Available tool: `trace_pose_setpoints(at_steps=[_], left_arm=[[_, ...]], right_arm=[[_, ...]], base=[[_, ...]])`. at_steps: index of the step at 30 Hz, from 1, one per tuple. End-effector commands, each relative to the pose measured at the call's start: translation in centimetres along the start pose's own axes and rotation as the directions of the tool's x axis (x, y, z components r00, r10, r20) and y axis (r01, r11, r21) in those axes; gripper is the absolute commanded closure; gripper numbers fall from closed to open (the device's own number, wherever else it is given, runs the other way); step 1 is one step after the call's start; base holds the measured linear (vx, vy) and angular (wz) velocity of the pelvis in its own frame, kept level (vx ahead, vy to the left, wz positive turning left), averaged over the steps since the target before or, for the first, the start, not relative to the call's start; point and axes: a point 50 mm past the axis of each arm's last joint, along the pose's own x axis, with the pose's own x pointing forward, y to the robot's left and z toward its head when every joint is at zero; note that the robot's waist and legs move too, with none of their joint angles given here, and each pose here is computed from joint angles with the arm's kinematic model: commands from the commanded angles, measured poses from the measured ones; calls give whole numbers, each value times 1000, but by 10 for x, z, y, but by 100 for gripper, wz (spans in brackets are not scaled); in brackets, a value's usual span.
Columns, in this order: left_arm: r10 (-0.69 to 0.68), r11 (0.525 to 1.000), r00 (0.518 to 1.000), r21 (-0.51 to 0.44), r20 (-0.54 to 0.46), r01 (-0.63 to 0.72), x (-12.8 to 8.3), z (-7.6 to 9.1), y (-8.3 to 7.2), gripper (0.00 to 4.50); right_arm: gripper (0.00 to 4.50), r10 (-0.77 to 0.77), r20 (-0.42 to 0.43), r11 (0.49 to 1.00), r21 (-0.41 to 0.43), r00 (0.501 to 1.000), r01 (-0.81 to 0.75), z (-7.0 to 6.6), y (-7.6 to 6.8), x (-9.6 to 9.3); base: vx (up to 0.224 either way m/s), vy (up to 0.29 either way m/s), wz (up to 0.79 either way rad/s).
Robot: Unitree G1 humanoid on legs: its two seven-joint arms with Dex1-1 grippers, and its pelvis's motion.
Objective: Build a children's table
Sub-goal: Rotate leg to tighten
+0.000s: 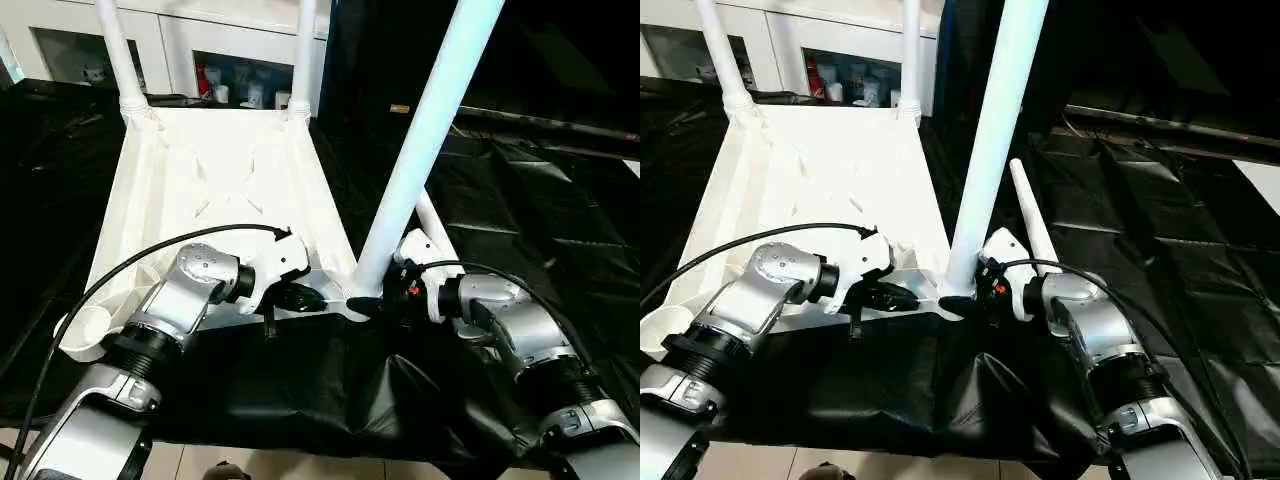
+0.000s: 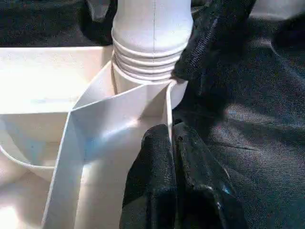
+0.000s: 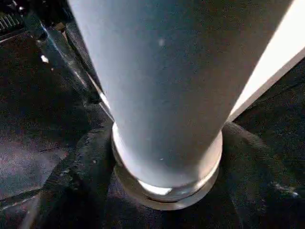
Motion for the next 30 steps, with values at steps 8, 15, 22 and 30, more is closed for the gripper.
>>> trace_pose_setpoints(at_steps=[8,15,22,30], left_arm=[[-30,999,999,-21,20,30,15,-1,-11,450],[227,966,974,-131,3,-224,37,2,7,450],[413,886,910,-215,-37,-411,76,22,11,450],[455,871,888,-173,-69,-459,80,26,16,450]], right_arm=[[171,-23,37,999,48,999,22,-5,5,4],[175,-395,76,900,235,916,368,-12,-7,23],[176,-666,24,650,508,746,565,1,-4,63],[176,-658,86,697,446,748,562,17,0,75]], base=[[0,0,0],[0,0,0],[0,0,0],[0,0,0]])
